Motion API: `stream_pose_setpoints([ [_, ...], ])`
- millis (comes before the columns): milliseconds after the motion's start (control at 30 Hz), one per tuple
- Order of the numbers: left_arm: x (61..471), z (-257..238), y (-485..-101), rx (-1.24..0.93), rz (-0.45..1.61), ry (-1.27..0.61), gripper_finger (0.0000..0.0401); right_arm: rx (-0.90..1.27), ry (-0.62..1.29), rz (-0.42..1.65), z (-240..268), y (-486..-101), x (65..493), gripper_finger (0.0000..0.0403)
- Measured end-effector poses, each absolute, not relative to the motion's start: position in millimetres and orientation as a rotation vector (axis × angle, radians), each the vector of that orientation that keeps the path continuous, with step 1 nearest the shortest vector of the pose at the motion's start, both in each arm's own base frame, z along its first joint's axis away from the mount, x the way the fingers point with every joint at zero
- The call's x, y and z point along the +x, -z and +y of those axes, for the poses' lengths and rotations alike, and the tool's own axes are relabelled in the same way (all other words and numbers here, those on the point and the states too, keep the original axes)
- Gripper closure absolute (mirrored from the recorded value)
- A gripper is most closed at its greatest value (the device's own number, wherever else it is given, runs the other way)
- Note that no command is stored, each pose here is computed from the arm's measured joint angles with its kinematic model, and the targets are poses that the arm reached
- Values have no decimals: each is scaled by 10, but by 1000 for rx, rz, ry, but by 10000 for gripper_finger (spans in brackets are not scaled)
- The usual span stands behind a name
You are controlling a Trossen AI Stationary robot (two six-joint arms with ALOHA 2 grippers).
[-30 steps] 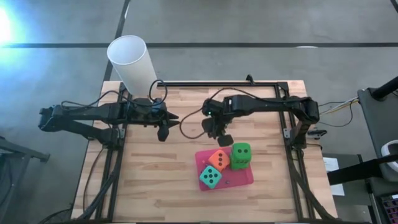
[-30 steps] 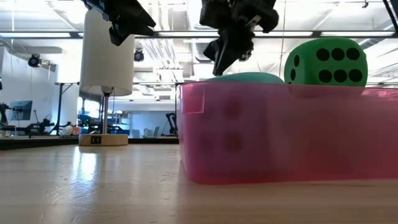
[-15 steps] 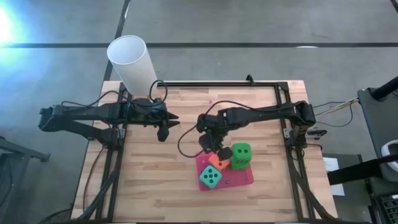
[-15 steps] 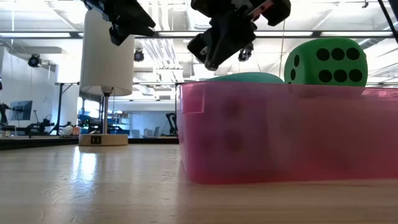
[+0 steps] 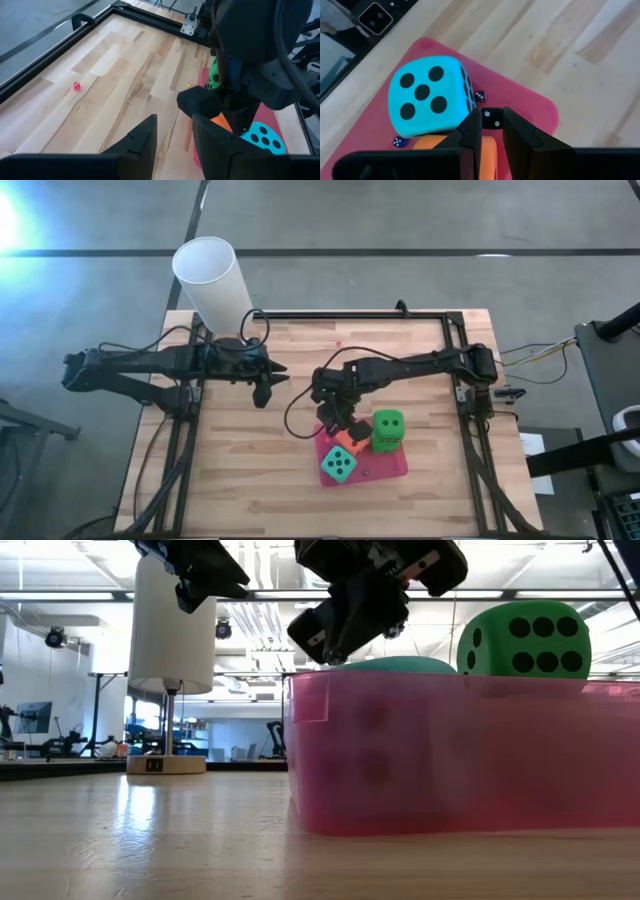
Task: Pick & Place Dice
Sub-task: Put the small black dice into the pink bin
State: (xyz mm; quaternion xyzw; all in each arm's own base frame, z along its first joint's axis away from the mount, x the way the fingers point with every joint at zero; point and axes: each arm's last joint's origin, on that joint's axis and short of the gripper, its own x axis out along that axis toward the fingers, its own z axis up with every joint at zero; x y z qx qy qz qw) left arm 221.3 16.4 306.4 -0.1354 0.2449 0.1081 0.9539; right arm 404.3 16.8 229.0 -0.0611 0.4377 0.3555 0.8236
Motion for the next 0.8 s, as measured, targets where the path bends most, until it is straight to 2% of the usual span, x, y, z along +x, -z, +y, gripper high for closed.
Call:
stream_pose_setpoints([
  [500, 2213, 164, -3064, -275, 497, -220, 270, -147, -783, 903, 173, -2281, 4062, 348],
  [800, 2213, 164, -3064, -275, 497, -220, 277, -144, -780, 899, 166, -2285, 4066, 315],
])
